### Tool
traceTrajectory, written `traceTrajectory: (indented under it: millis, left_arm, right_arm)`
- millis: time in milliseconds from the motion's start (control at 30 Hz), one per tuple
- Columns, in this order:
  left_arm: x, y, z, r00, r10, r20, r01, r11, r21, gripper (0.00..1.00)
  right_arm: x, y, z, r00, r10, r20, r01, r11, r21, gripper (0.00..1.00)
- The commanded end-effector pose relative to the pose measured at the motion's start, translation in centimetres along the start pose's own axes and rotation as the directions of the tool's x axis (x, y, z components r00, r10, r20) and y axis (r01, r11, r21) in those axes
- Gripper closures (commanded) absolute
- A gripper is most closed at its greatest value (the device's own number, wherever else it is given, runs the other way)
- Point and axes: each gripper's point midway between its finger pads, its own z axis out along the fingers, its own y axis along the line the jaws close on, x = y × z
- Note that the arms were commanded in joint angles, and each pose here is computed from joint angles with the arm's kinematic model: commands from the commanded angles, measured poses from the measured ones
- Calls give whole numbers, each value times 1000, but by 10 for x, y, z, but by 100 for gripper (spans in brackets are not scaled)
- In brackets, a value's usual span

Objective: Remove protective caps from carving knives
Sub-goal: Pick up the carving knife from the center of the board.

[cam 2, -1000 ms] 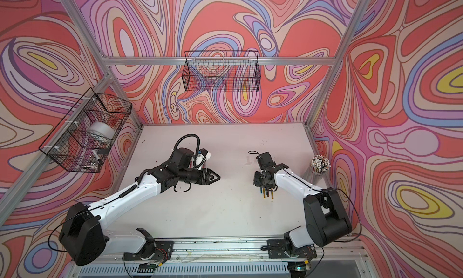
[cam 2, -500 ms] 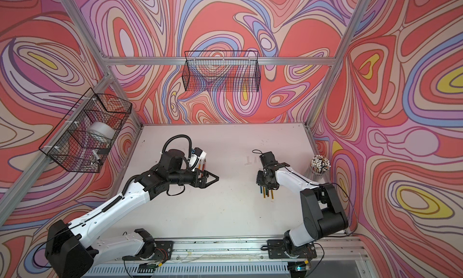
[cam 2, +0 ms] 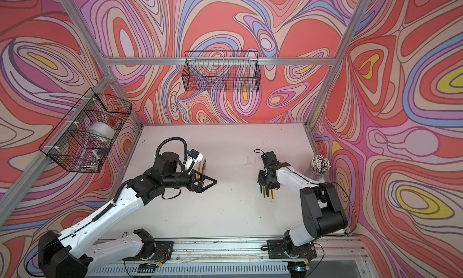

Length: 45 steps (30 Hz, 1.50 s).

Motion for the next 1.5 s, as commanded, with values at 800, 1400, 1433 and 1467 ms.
traceTrajectory:
  millis: [800,1400,1433,1467]
  left_arm:
    - [4,1,-1,1000,17,-3,-17,1000,9,1]
    - [9,11,10,1000,-12,-19,12,1000,1,4]
    - [9,11,10,1000,-14,-19,14,1000,-1,4]
    - [9,12,10,1000,-16,-21,16,1000,-2,4]
  right_arm:
    - [-5,3,9,1000,-28,-11,28,1000,-11,74]
    - [-16,3,3,999,-33,21,33,999,4,76]
    - [-17,3,3,999,-34,21,33,999,4,77]
    - [-17,4,3,999,-34,21,34,999,2,78]
